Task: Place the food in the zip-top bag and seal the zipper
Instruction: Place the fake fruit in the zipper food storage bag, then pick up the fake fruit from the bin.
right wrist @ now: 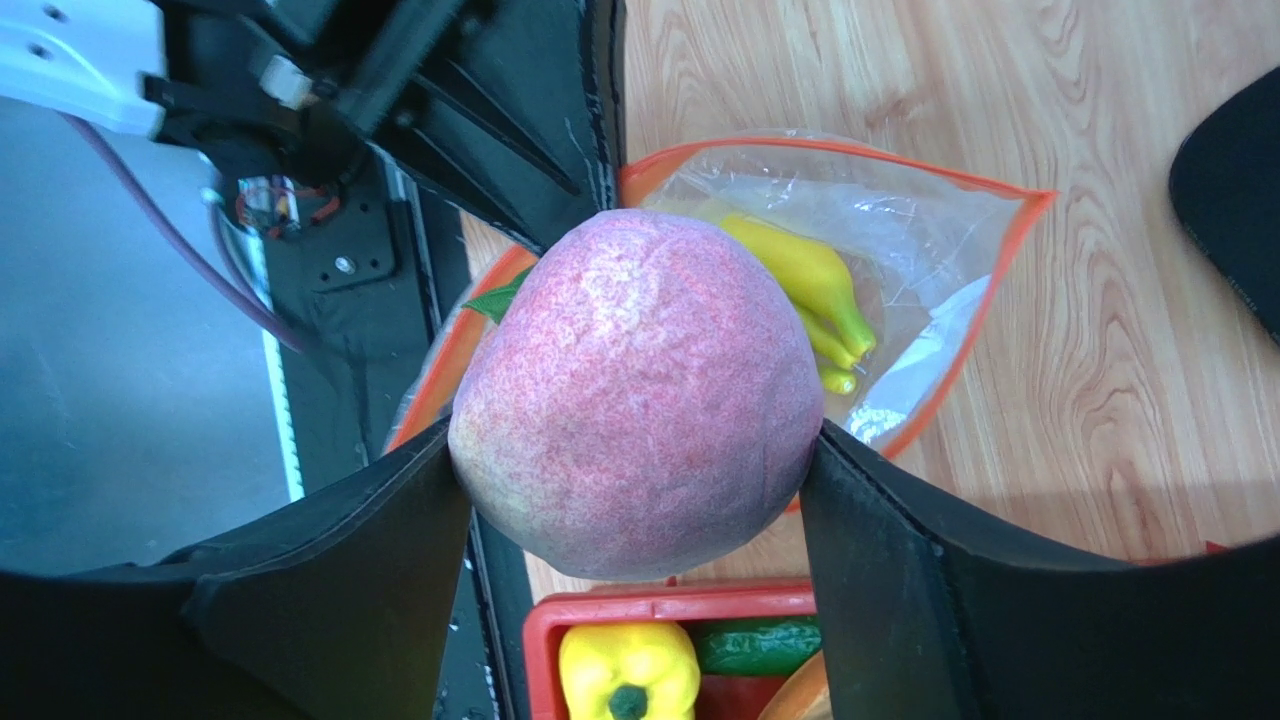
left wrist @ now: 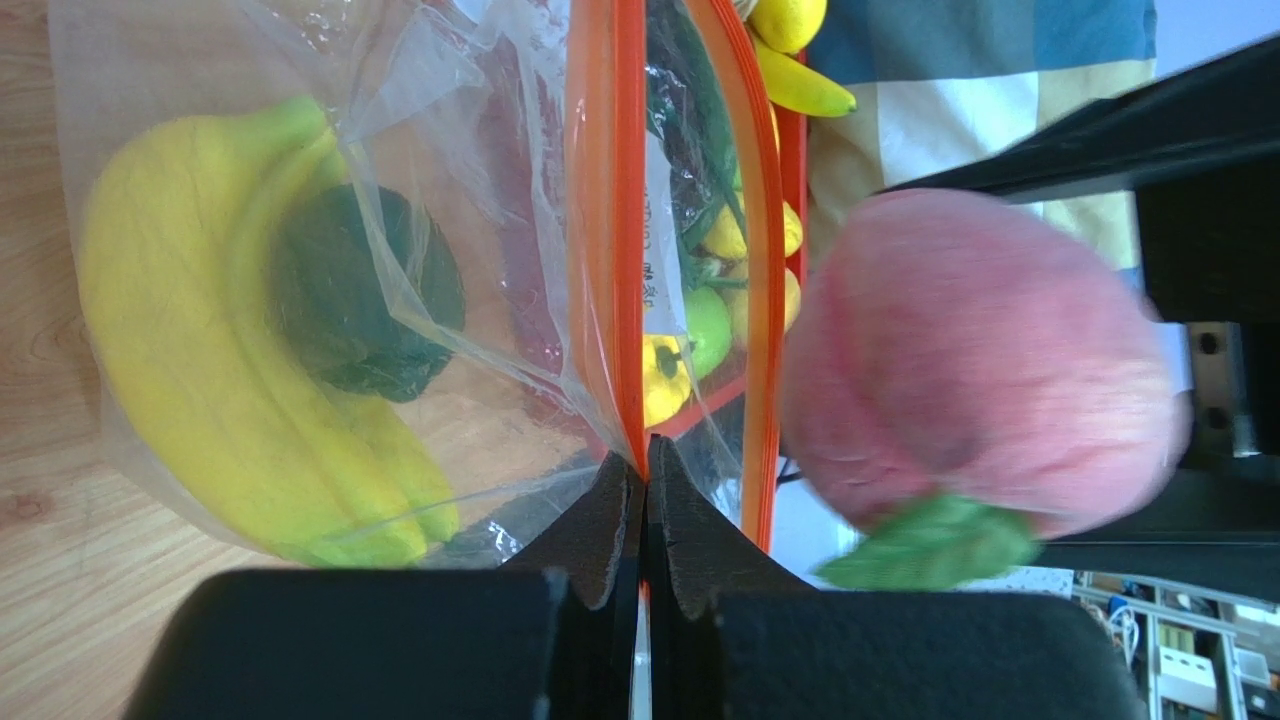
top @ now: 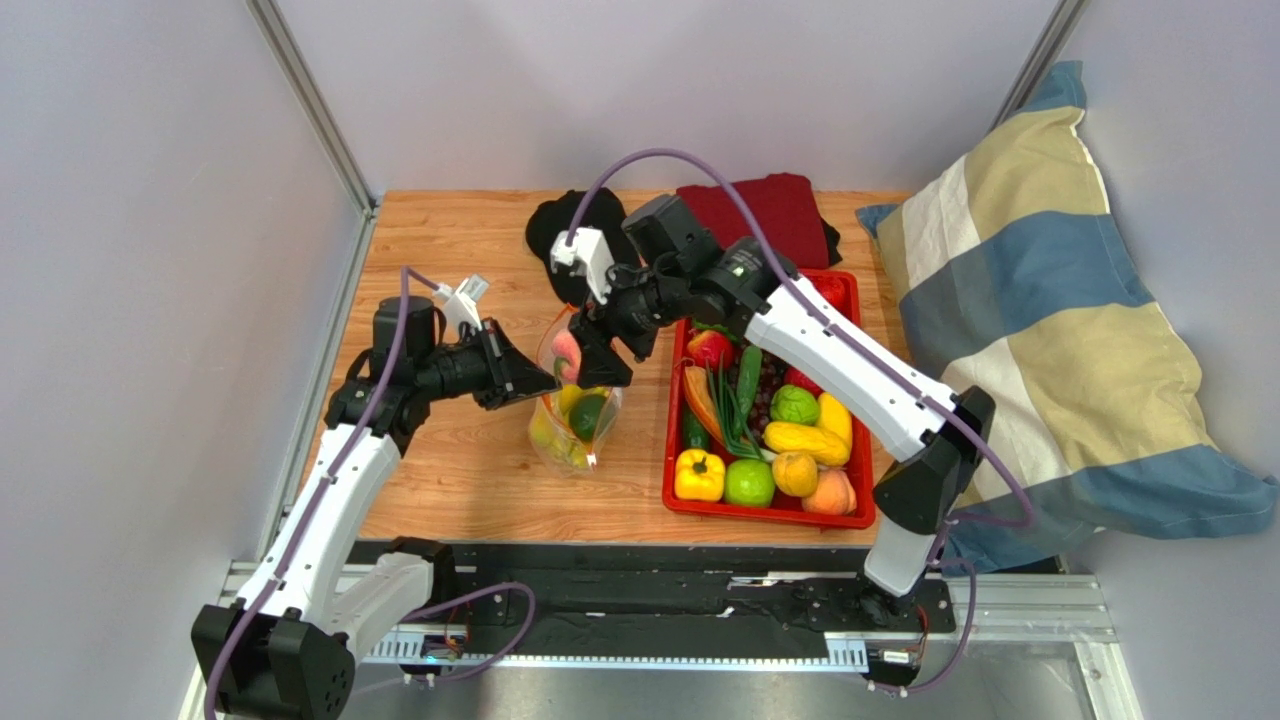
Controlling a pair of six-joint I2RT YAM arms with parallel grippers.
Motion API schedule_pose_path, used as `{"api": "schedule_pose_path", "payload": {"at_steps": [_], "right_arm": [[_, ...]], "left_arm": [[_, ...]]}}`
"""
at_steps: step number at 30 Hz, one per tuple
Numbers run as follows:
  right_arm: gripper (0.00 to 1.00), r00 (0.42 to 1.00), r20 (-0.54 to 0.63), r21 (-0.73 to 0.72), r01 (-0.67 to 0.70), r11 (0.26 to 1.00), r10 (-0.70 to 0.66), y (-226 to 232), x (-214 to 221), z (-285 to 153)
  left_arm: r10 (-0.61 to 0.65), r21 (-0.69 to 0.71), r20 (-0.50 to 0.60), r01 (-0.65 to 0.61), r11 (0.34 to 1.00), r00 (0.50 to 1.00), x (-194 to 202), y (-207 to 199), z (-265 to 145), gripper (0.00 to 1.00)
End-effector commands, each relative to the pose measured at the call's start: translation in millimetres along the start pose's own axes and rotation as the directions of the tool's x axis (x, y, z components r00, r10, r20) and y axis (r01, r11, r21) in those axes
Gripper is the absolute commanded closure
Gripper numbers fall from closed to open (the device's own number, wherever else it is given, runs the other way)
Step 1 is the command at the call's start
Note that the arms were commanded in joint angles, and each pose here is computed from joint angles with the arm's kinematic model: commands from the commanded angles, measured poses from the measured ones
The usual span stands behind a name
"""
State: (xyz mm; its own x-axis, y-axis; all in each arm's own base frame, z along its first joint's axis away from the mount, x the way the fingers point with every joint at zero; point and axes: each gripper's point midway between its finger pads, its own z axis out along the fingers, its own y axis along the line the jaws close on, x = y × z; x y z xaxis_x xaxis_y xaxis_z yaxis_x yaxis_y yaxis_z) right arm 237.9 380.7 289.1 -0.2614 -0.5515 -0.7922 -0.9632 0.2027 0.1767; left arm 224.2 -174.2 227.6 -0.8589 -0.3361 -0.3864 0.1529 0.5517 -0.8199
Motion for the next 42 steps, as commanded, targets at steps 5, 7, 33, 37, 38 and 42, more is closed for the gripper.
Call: {"api": "schedule_pose_path", "payload": {"at_steps": [5, 7, 33, 37, 38, 42], "right_arm": [[0.0, 0.999, -0.015, 0.059, 0.043, 0.997, -0.042, -8, -1, -5], [0.0, 1.0, 0.015, 0.068, 0.024, 0.997, -0.025, -8, -6, -19], [0.04, 0.847, -0.133, 0.679, -0.3, 0.67, 0.514, -233, 204, -124], [0.04, 0.842, -0.142, 0.687, -0.295, 0.664, 0.521, -243, 214, -116], [0.04, 0.842, -0.143, 0.688, -0.294, 0.664, 0.521, -244, 214, -115], [0.04, 0.836, -0.152, 0.691, -0.291, 0.662, 0.527, -249, 220, -110]], "left_arm": [[0.052, 0.04, 0.028, -0.053, 0.998, 0.998, -8, -17, -6, 1.0], [0.055, 0.041, 0.031, -0.057, 0.998, 0.998, -9, -17, -6, 1.0], [0.053, 0.038, 0.035, -0.054, 0.998, 0.998, -13, -12, 1, 1.0], [0.056, 0.032, 0.037, -0.057, 0.998, 0.998, -13, -11, 0, 1.0], [0.055, 0.033, 0.038, -0.056, 0.998, 0.998, -13, -12, -1, 1.0], [0.056, 0.031, 0.036, -0.057, 0.998, 0.998, -12, -11, 0, 1.0]]}}
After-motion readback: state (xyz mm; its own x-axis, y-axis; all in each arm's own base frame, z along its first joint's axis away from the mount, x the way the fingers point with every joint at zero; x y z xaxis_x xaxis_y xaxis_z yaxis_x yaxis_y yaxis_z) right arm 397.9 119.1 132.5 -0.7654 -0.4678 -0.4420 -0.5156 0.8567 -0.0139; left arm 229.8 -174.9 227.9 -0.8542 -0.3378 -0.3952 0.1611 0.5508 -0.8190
